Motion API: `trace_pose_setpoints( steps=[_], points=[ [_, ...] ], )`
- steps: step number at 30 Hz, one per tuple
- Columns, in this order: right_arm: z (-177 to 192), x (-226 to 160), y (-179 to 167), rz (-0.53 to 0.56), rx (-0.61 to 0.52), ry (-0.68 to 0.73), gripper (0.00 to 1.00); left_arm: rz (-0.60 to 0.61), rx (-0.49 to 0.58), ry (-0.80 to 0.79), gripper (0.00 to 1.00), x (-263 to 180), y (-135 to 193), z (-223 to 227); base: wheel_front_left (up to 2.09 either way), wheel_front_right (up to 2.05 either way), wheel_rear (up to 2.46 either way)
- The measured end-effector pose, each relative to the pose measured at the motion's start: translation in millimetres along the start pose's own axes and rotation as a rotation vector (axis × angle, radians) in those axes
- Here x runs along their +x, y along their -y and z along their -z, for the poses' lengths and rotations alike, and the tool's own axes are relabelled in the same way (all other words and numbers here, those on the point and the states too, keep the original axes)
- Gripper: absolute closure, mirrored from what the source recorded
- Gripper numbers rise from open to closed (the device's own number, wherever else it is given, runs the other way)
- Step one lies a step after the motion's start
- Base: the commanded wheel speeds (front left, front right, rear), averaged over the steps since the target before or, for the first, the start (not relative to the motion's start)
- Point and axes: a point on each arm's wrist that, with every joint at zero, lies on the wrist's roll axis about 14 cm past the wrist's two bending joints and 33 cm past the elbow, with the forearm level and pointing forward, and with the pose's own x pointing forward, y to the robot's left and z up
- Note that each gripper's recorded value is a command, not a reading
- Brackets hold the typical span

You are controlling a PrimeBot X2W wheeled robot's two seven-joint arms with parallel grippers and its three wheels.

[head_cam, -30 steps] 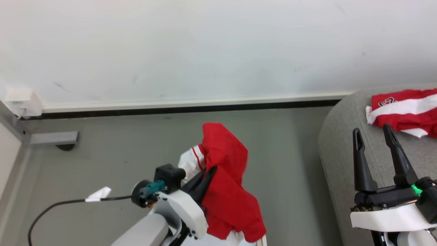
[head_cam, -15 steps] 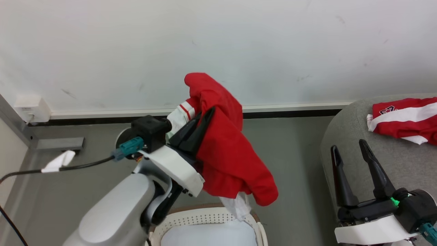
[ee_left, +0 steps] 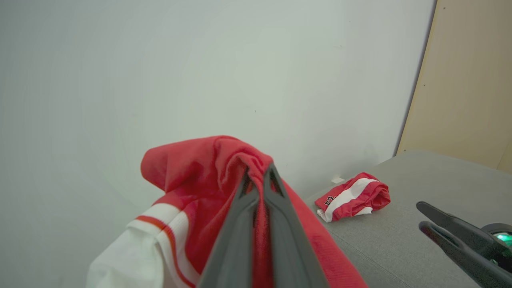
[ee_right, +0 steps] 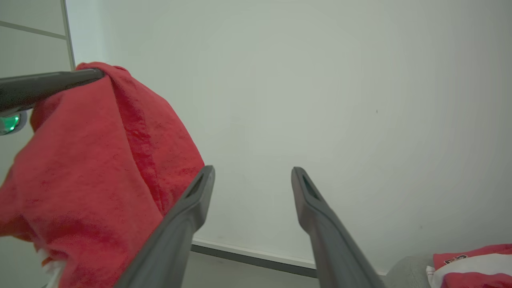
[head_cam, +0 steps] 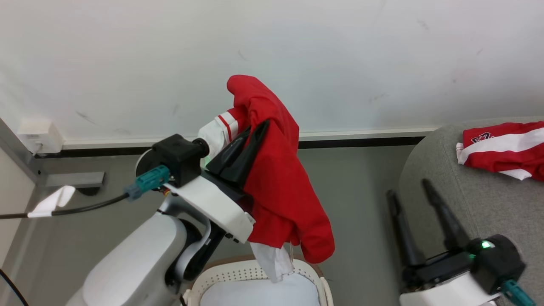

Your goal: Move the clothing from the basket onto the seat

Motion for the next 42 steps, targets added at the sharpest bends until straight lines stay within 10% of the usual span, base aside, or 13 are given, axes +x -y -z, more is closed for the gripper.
trace_pose_setpoints(
  steps=[19,38,39,41,42],
  points=[
    [44,-2,-119,-0.500,-0.057,-0.170,0.00,0.005,-0.035,0.008,1.00,-11,16,-8,0.00,0.00,0.00],
    [83,29,-166,-0.581,-0.046,-0.284,0.00,-0.005,-0.046,0.006,1.00,-45,36,-23,0.00,0.00,0.00],
    [83,31,-167,-0.582,-0.042,-0.279,0.10,-0.007,-0.048,0.004,1.00,-46,36,-22,0.00,0.00,0.00],
    [82,33,-168,-0.582,-0.038,-0.277,1.00,-0.010,-0.052,0.001,1.00,-47,36,-21,0.00,0.00,0.00],
    [82,34,-169,-0.581,-0.034,-0.275,1.00,-0.012,-0.052,0.000,1.00,-48,36,-21,0.00,0.00,0.00]
  ],
)
